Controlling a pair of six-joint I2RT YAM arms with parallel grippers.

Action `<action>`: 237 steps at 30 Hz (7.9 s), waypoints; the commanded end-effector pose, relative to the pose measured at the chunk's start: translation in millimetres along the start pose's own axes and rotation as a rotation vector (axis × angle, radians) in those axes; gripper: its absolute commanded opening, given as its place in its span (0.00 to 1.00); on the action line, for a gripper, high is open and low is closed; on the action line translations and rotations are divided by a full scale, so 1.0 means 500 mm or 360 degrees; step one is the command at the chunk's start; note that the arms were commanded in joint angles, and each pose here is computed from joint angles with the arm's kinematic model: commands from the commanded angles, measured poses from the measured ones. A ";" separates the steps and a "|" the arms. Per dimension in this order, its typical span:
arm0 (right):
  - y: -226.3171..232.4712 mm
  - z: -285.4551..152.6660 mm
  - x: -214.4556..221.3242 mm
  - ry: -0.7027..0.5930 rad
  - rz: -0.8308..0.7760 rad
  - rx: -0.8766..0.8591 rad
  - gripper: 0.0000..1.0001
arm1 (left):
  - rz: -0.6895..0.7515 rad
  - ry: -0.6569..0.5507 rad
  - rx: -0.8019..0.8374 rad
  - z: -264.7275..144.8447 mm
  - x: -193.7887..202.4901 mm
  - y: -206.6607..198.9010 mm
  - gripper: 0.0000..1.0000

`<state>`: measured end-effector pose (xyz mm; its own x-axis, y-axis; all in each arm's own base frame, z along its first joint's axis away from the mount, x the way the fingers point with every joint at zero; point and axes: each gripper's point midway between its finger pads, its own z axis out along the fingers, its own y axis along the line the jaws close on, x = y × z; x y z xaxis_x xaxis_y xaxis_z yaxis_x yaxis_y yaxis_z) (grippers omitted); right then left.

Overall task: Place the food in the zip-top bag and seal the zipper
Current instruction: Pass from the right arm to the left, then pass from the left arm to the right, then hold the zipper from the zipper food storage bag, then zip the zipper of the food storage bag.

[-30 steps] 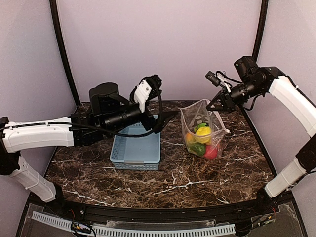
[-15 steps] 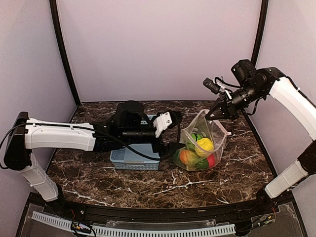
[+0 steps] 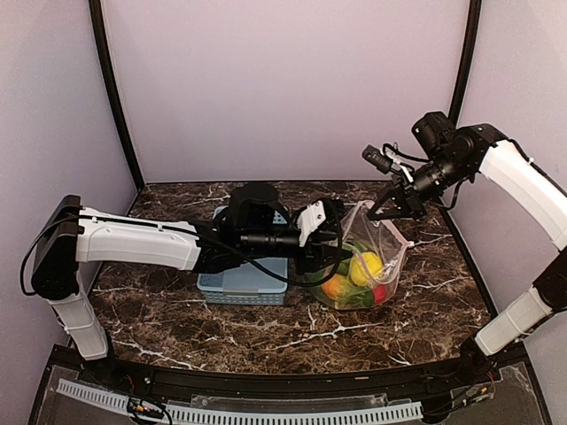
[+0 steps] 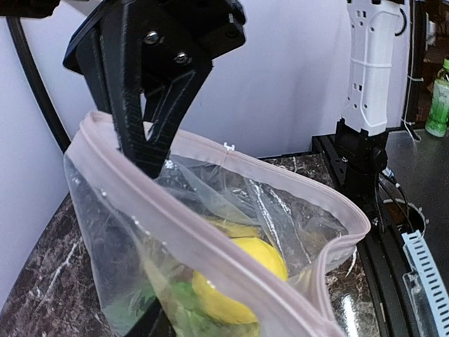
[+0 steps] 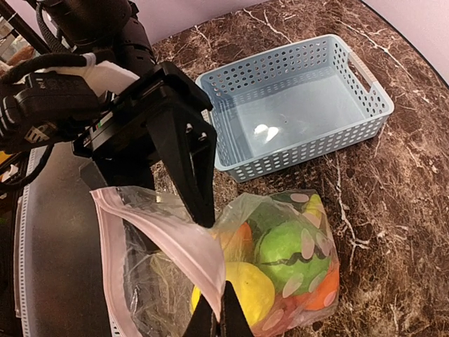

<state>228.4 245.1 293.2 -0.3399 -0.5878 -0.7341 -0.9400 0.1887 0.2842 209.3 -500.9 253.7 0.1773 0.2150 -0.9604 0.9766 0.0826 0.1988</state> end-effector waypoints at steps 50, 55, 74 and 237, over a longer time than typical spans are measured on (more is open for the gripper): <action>-0.205 -0.069 0.151 -0.0741 -0.0144 -0.0037 0.34 | -0.0442 -0.0248 -0.0365 -0.051 -0.020 0.170 0.05; -0.203 -0.060 0.139 -0.0743 -0.0167 -0.0064 0.31 | -0.0446 -0.0241 -0.0370 -0.051 -0.018 0.177 0.05; -0.188 -0.111 0.133 -0.0372 -0.0310 0.0279 0.00 | -0.0446 -0.0223 -0.0400 -0.089 -0.014 0.190 0.05; -0.182 -0.336 0.069 -0.0182 -0.0147 0.0862 0.00 | -0.0457 0.0206 -0.0227 -0.039 -0.005 0.166 0.11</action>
<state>295.7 83.4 341.1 -0.2564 -0.5362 -0.8042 -0.8560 0.5124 -0.0688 283.0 -493.0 269.4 -0.1059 0.2857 -0.9525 0.9674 0.2511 -0.0323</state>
